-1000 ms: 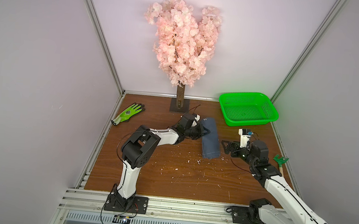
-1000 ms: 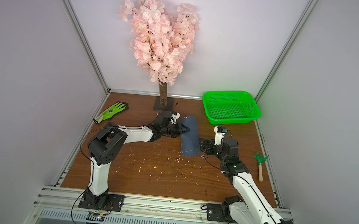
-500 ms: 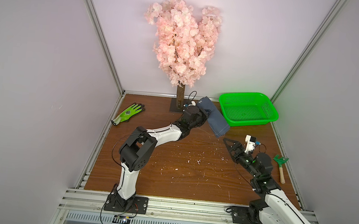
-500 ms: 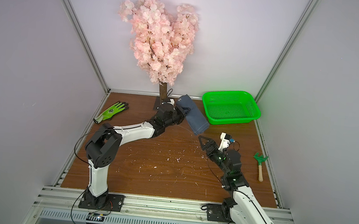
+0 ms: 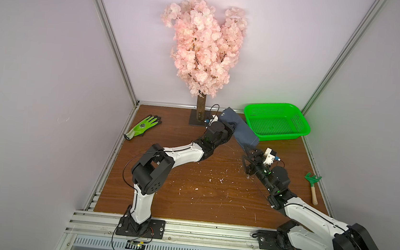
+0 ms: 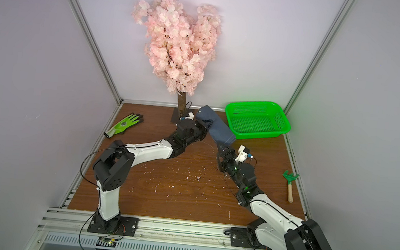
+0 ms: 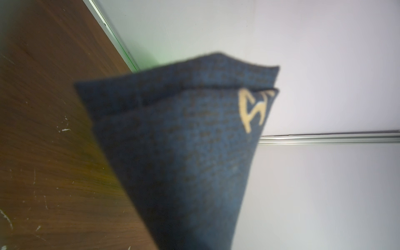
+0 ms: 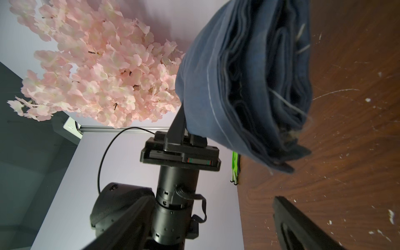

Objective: Roll up the pillowcase
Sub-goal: Pick up the pillowcase from the center of the board.

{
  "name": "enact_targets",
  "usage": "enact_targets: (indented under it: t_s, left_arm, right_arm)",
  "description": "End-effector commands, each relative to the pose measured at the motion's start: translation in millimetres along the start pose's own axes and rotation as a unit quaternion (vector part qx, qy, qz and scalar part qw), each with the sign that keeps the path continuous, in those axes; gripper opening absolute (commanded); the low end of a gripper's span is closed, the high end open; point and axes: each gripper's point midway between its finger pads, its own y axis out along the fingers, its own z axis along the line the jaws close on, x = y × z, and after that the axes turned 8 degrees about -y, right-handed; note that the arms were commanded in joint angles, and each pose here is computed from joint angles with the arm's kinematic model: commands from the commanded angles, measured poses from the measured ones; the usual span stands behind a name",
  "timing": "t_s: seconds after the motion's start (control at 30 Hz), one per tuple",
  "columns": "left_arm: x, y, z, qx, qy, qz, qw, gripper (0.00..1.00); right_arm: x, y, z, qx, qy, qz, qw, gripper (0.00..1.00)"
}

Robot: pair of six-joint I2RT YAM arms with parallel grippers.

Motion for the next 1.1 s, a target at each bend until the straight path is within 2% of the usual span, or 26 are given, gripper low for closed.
enact_targets:
  t_s: [0.0, 0.1, 0.17, 0.37, 0.6, 0.7, 0.8, 0.9, 1.07]
  left_arm:
    - [-13, -14, -25, -0.039, -0.021, 0.004, 0.999, 0.00]
    - [-10, -21, -27, -0.050, -0.034, -0.002, 0.998, 0.00]
    - [-10, -23, -32, -0.044, -0.019, -0.006, 0.999, 0.00]
    - [-5, -31, -30, -0.051, -0.034, -0.016, 0.998, 0.00]
    - [-2, -30, -30, -0.053, -0.035, -0.015, 0.998, 0.00]
    - [-2, -32, -32, -0.058, -0.037, -0.013, 0.998, 0.00]
    - [0, -36, -32, -0.056, -0.035, -0.019, 0.998, 0.00]
    - [-4, -37, -35, -0.061, -0.040, -0.009, 0.997, 0.00]
    - [-7, -43, -33, -0.060, -0.045, -0.006, 0.997, 0.00]
  right_arm:
    - [14, 12, 51, 0.094, -0.009, -0.024, 0.995, 0.93]
    - [17, 19, 40, 0.093, 0.011, -0.033, 0.995, 0.93]
    - [21, 24, 42, 0.107, 0.025, -0.042, 0.993, 0.93]
    - [17, 38, 37, 0.103, 0.046, -0.031, 0.993, 0.92]
    - [-28, 46, 28, 0.091, 0.072, 0.047, 0.992, 0.93]
    - [-32, 40, 20, 0.074, 0.075, 0.035, 0.994, 0.94]
    - [-27, 35, 28, 0.091, 0.084, 0.016, 0.992, 0.96]
    - [-15, 33, 25, 0.081, 0.077, -0.018, 0.994, 0.96]
    - [-2, 35, 21, 0.092, 0.095, -0.050, 0.990, 0.93]
